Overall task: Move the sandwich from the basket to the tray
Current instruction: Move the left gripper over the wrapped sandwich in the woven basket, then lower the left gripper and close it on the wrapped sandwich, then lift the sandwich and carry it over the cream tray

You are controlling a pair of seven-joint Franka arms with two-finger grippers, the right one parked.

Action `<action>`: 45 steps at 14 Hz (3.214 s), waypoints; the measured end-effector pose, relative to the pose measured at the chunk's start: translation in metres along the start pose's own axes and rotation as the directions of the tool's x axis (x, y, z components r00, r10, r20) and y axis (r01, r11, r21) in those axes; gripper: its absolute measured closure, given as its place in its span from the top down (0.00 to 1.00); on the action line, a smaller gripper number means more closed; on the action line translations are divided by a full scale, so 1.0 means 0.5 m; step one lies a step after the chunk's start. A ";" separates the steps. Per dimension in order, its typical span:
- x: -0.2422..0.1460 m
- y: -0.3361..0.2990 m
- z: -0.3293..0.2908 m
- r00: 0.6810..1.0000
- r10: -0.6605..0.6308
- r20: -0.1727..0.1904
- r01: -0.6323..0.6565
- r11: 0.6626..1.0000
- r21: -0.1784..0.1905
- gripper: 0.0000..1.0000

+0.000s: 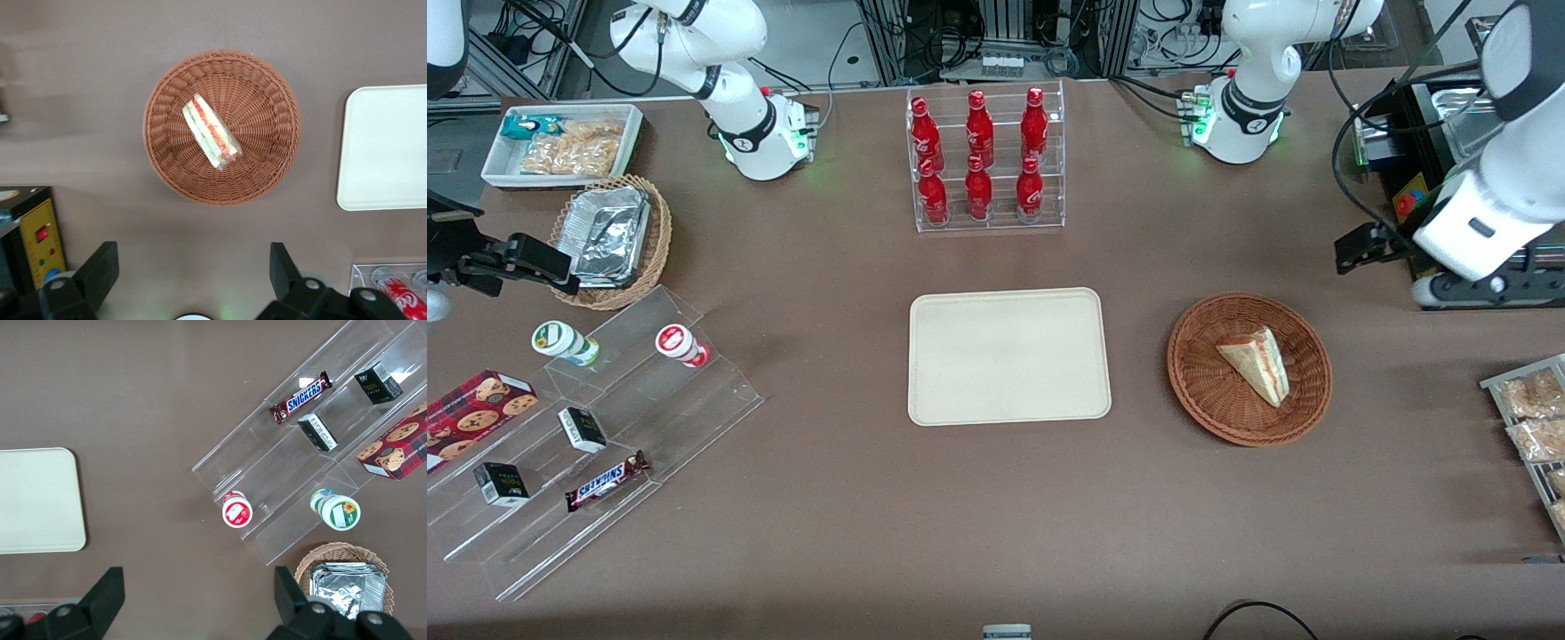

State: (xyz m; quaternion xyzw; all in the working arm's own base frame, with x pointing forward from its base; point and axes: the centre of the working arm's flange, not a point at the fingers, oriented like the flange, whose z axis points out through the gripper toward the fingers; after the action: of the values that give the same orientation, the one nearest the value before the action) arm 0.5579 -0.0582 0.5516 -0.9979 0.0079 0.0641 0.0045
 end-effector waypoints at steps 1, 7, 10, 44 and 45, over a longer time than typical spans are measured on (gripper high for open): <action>0.016 0.010 0.049 1.000 0.009 0.006 -0.009 1.000 -0.001 1.00; 0.033 0.025 0.285 1.000 0.023 -0.003 -0.023 1.000 -0.006 1.00; 0.019 0.023 0.385 0.998 -0.006 -0.061 0.006 1.000 -0.014 1.00; 0.019 0.229 0.384 0.964 -0.266 -0.019 0.266 0.964 0.004 0.15; 0.013 0.278 0.369 0.974 -0.225 -0.027 0.225 0.974 0.004 0.15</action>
State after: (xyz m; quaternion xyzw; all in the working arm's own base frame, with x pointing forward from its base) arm 0.5383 -0.1952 0.3667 -0.9931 -0.1048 0.0500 0.0152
